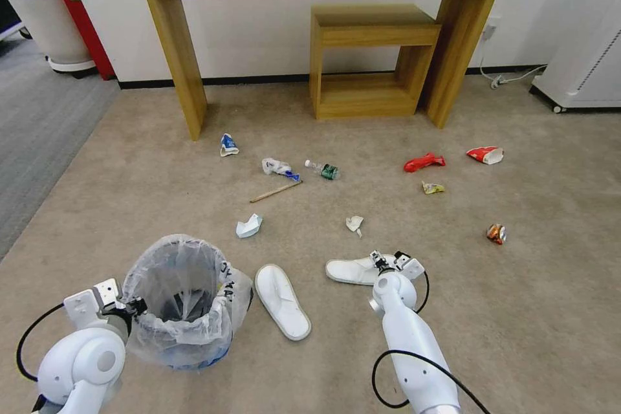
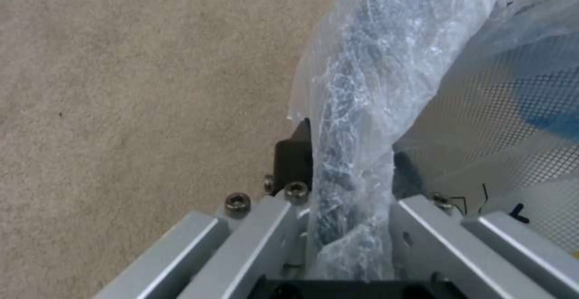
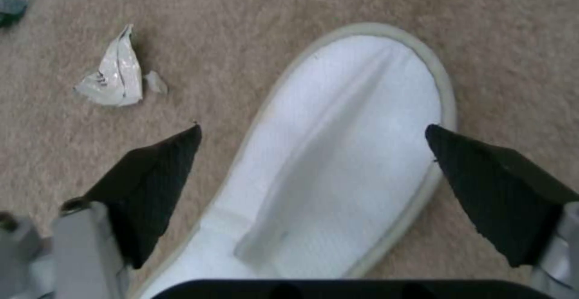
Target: Pick up the trash bin and place the garbage on the floor into it.
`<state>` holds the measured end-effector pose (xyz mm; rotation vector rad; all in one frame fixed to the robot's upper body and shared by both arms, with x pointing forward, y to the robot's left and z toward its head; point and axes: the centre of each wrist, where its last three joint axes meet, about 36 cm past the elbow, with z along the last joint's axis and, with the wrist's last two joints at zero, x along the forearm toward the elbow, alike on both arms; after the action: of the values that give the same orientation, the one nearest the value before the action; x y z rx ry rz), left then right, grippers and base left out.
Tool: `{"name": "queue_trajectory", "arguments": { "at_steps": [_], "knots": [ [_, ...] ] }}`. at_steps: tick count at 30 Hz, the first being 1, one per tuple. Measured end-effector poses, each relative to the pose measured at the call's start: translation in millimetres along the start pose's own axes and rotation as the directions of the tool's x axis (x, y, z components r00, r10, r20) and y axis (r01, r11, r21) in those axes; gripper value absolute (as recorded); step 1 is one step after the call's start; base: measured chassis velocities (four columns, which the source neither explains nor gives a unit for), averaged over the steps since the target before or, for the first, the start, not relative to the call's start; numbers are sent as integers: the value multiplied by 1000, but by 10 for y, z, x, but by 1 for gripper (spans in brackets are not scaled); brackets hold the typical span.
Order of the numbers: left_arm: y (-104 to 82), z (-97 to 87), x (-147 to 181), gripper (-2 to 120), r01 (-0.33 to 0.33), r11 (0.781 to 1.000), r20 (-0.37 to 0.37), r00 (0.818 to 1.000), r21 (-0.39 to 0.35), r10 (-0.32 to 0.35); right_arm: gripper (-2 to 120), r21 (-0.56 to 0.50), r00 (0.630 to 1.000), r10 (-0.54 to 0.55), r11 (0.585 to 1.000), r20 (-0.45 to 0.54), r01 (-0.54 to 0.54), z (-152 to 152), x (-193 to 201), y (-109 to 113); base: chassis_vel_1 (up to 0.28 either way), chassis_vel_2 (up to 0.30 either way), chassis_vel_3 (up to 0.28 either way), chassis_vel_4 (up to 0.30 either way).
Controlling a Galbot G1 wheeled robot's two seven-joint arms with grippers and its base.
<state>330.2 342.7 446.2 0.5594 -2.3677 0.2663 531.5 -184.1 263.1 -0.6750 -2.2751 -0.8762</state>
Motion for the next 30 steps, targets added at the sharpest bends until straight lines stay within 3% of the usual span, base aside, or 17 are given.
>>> {"name": "queue_trajectory", "arguments": {
  "at_steps": [15, 19, 30],
  "knots": [
    [-125, 77, -27, 0, -23, 1000, -12, 1000, 1, 23, 85, 96, 1000, 14, 995, 5, -15, 247, -64, 58, 0, 0, 0, 0],
    [-134, 85, -24, 0, -26, 1000, -11, 1000, 1, 26, 78, 114, 1000, 13, 993, 12, -14, 268, -101, 67, 0, 0, 0, 0],
    [-145, 102, 13, 0, -37, 999, -6, 999, 5, 37, 76, 198, 999, -22, 980, 30, 15, 457, -94, 136, 0, 0, 0, 0]
  ]
}}
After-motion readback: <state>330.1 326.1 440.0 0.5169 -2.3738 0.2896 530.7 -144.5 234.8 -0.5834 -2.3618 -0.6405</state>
